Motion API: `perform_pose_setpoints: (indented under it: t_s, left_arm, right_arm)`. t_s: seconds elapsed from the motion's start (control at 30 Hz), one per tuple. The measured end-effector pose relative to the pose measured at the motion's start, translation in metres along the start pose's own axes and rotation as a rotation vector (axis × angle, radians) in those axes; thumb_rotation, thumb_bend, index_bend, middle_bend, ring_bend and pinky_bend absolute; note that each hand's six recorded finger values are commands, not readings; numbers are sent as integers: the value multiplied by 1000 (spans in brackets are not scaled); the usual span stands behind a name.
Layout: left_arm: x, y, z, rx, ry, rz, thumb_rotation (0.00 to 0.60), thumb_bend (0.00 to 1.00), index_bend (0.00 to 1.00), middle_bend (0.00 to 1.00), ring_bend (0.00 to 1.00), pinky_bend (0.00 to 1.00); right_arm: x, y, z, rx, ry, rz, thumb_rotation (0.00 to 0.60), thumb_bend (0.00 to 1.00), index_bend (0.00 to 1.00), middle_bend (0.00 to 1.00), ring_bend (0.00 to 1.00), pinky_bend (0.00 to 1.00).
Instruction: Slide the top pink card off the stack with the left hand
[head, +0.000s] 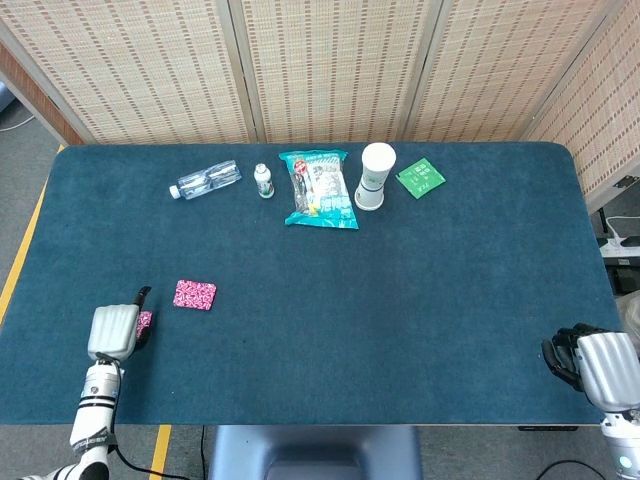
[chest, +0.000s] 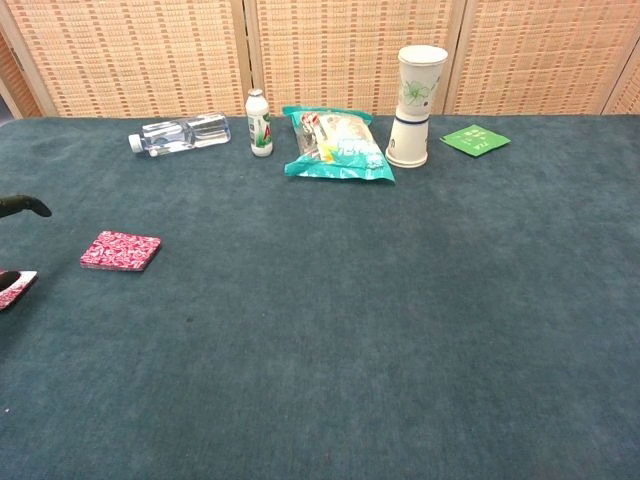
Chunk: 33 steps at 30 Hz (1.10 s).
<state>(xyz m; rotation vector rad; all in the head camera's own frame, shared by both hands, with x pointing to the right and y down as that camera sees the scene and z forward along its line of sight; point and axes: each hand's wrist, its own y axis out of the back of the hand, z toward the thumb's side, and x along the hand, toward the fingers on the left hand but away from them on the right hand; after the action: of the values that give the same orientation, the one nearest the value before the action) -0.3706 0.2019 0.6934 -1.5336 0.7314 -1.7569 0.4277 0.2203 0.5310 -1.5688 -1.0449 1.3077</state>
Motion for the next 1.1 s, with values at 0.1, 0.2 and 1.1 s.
perform_pose_setpoints:
  t_s: [0.1,0.2,1.1]
  left_arm:
    - [9,2,24,2,-39,-5,600,361,186,1000,1000,1000]
    - [18,1,42,8,-61,-18,600,361,185,1000,1000,1000]
    - [56,-15,81,64,-54,-87,600,364,186,1000,1000,1000]
  right_arm:
    - [0,1,-1,-4,-1,-3,600,413,985,826,718,835]
    - [0,2,-1,-8,0,-3,600,412,986,826,718,835]
    - [-1,3,-1,-18,4,-3,600,412,986,826,718,835]
